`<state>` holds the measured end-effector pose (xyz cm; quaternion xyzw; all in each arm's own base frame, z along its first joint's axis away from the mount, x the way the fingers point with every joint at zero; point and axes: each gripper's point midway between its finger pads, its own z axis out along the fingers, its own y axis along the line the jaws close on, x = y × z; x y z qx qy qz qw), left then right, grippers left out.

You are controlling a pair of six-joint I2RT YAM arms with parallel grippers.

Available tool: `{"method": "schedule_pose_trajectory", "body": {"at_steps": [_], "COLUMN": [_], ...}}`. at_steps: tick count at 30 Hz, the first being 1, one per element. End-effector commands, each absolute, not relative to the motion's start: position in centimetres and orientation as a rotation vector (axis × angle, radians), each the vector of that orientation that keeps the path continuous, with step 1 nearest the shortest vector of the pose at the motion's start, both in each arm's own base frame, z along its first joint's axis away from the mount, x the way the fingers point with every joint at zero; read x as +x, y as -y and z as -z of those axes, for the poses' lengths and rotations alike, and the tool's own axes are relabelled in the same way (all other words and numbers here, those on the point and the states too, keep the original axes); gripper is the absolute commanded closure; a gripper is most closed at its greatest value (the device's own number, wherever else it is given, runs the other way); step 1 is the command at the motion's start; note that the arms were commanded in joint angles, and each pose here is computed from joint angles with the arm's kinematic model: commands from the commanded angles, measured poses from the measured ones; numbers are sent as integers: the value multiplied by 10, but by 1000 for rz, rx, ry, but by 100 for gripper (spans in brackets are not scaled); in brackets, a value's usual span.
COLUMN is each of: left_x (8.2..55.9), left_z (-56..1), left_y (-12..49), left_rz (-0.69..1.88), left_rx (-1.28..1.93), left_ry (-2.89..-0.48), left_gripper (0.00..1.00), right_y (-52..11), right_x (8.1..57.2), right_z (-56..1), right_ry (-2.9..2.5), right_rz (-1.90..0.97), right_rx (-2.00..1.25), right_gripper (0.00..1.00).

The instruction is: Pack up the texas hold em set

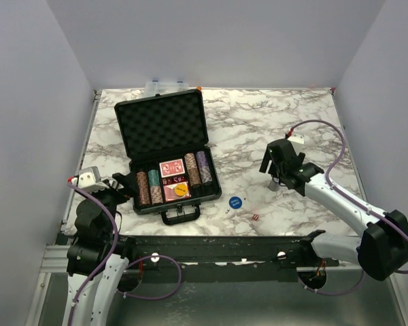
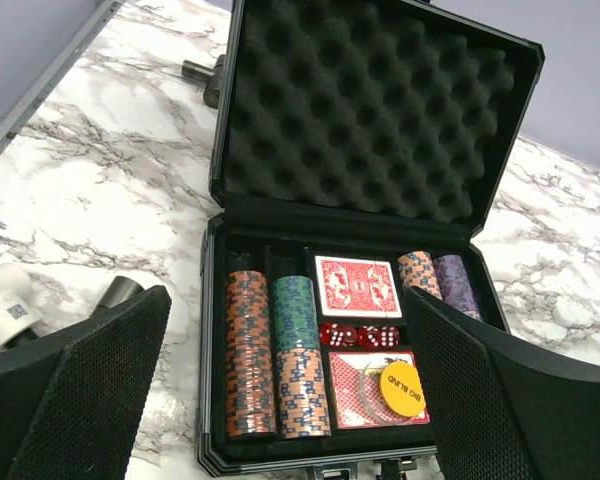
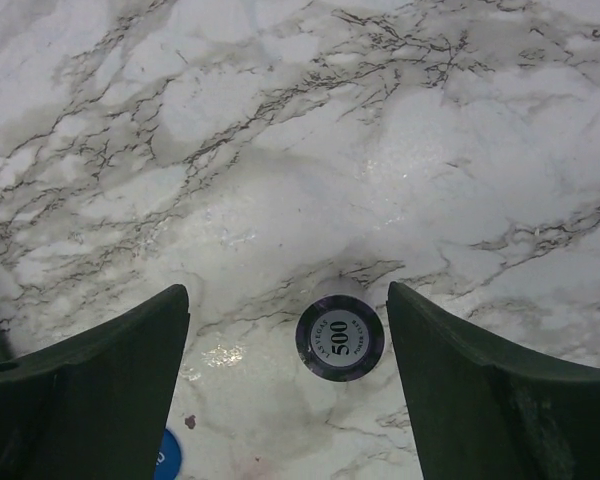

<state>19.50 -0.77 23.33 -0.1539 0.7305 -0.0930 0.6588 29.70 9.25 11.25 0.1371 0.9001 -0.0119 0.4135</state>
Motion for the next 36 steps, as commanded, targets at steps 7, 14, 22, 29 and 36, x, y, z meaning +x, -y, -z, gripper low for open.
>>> {"method": "schedule_pose_trajectory", "body": {"at_steps": [7, 14, 22, 29, 36], "left_x": [199, 199, 199, 198, 198], "left_z": [-232, -232, -232, -233, -233], "left_y": [18, 18, 19, 18, 19], "left_rz": [244, 245, 246, 247, 249], "left_rx": [-294, -291, -289, -289, -287], "left_ry": [-1672, -1671, -1670, -1667, -1666], "left_gripper": [1, 1, 1, 1, 1], "right_y": [-90, -87, -90, -90, -90], "right_x": [282, 278, 272, 271, 272], "right_z": [-80, -70, -60, -56, -52], "right_ry": [-2337, -2365, -2394, -2402, -2419], "right_rz": [37, 69, 48, 53, 67], "right_rx": [414, 432, 443, 448, 424], "right_gripper": [25, 22, 28, 40, 64]}}
